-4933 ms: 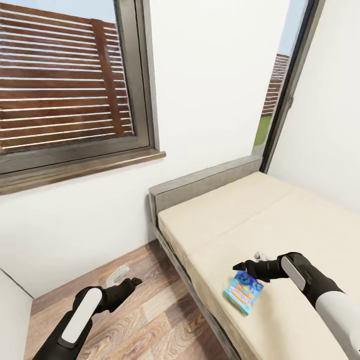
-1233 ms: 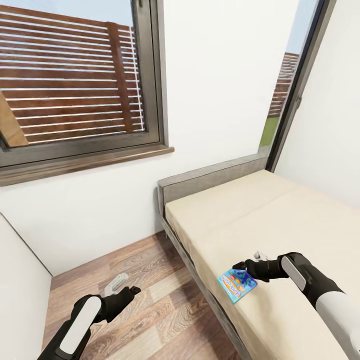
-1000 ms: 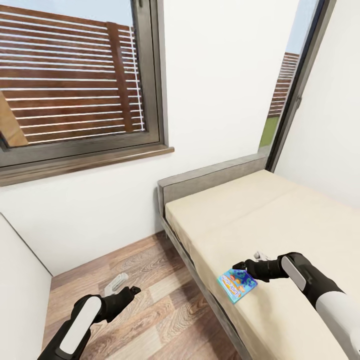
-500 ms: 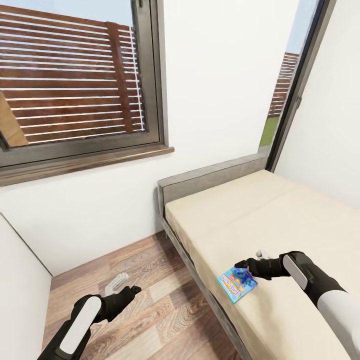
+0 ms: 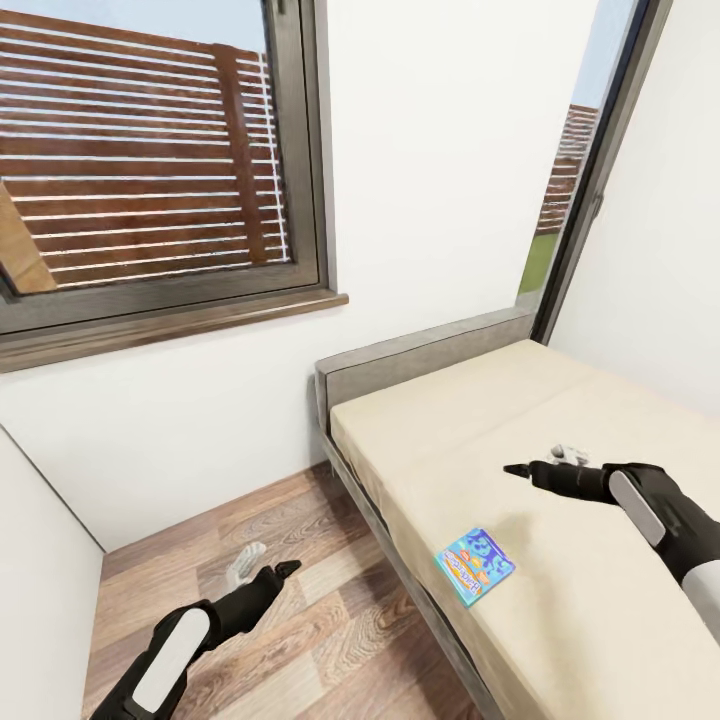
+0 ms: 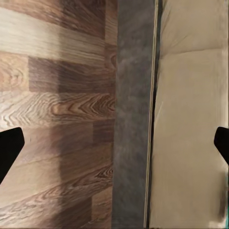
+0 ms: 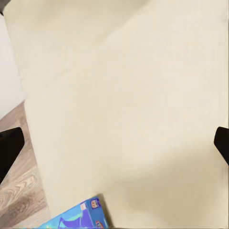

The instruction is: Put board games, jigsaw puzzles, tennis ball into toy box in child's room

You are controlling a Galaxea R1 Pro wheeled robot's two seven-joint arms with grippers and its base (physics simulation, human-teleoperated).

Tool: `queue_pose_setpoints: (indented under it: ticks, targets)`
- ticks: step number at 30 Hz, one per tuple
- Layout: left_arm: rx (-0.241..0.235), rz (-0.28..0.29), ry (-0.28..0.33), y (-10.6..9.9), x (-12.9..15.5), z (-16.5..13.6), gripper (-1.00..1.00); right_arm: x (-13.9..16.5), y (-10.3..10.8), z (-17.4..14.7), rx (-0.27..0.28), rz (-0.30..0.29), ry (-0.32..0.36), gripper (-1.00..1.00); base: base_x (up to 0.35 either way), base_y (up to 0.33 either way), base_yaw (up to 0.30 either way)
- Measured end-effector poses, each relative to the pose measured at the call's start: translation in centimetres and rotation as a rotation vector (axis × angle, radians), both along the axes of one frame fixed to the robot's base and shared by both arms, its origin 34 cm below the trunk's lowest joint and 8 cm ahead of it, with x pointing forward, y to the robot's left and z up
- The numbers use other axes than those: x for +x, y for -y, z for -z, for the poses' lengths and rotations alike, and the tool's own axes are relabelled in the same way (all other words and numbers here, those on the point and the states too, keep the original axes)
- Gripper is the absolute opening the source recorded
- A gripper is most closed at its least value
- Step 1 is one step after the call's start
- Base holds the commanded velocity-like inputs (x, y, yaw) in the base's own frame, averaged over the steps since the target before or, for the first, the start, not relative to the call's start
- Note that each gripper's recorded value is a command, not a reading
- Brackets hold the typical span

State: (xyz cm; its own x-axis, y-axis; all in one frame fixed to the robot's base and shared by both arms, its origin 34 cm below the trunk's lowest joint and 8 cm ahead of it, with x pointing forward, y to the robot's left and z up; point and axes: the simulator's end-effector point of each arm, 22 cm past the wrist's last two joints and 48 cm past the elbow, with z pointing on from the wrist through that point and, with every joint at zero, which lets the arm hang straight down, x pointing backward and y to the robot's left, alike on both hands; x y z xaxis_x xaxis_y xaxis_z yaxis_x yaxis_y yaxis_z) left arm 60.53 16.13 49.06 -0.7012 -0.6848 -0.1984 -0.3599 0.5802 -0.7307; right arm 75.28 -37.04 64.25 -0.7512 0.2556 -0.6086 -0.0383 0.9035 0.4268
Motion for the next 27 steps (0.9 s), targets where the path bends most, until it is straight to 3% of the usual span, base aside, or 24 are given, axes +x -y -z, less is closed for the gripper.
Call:
queue_pose_setpoints:
  ticks: [6,11,19,27]
  targets:
    - [-0.075,-0.028,0.069,0.7,1.7,0.2,1.00,1.9,3.3,-4.1,-0.016,0.088,0.104,1.00,0.000,0.000,0.000]
    - [-0.106,-0.010,0.089,2.2,2.4,0.7,1.00,2.4,5.0,-6.2,-0.038,0.136,0.162,1.00,0.000,0.000,0.000]
    - [-0.116,0.056,0.118,5.4,3.1,1.1,1.00,2.0,6.2,-8.4,-0.089,0.170,0.227,1.00,0.000,0.000,0.000]
    - [-0.135,0.072,0.131,7.4,3.0,1.5,1.00,0.9,5.9,-10.2,-0.135,0.182,0.286,1.00,0.000,0.000,0.000]
